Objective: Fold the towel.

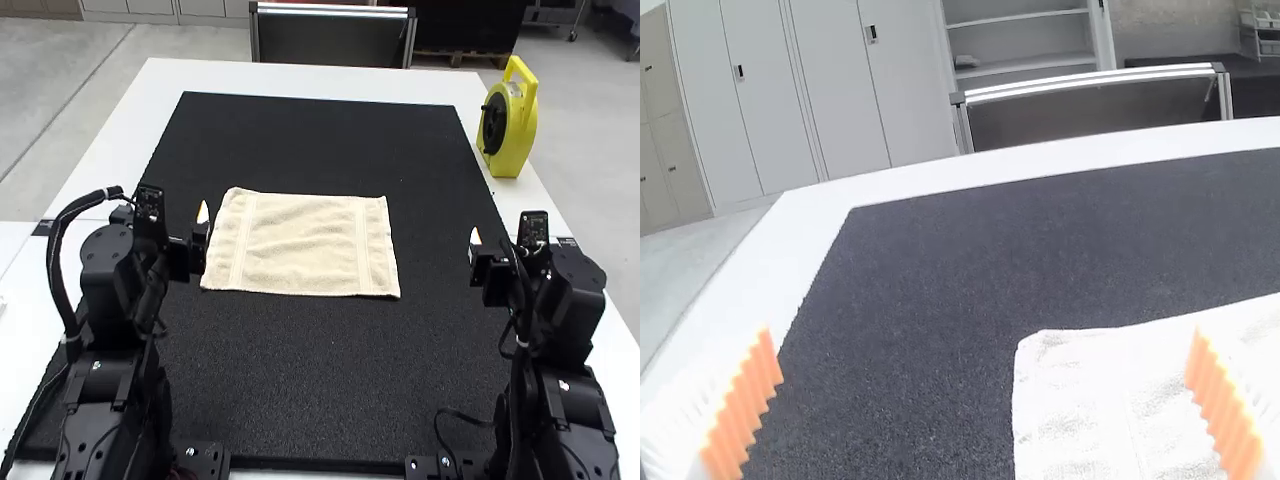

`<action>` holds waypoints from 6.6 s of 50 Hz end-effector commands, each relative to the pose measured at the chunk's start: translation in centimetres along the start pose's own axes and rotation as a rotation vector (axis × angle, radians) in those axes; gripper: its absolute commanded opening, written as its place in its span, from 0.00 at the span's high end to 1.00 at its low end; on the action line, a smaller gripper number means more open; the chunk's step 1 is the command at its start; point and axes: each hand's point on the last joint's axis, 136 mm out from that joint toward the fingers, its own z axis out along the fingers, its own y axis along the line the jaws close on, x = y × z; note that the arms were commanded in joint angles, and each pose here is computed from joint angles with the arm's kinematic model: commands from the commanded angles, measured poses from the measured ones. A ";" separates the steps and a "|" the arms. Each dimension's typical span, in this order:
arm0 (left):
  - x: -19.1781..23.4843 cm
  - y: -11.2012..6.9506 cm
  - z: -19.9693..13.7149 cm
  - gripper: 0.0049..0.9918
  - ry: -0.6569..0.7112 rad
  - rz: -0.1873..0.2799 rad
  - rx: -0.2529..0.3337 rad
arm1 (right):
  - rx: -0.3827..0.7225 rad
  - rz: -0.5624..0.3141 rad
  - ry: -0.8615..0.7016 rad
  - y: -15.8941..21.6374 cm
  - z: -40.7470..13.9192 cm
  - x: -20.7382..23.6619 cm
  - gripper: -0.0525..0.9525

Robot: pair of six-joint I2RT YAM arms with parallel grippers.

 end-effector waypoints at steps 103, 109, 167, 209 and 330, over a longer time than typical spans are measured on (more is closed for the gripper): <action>-1.2 3.6 7.8 0.03 0.193 -0.024 -0.112 | -0.055 0.307 0.135 -1.8 7.7 -3.2 0.05; -1.8 3.6 8.2 0.05 0.196 -0.025 -0.105 | -0.092 0.313 0.210 -0.3 8.7 -1.3 0.05; 7.1 -0.1 11.1 0.06 0.419 -0.153 0.051 | -0.258 0.199 0.434 4.2 12.6 6.6 0.05; 8.7 0.3 16.2 0.09 0.437 -0.057 0.074 | -0.423 0.243 0.401 10.7 15.3 4.6 0.05; 14.5 0.5 25.9 0.04 0.457 -0.048 0.167 | -0.533 0.251 0.387 16.1 26.5 8.3 0.04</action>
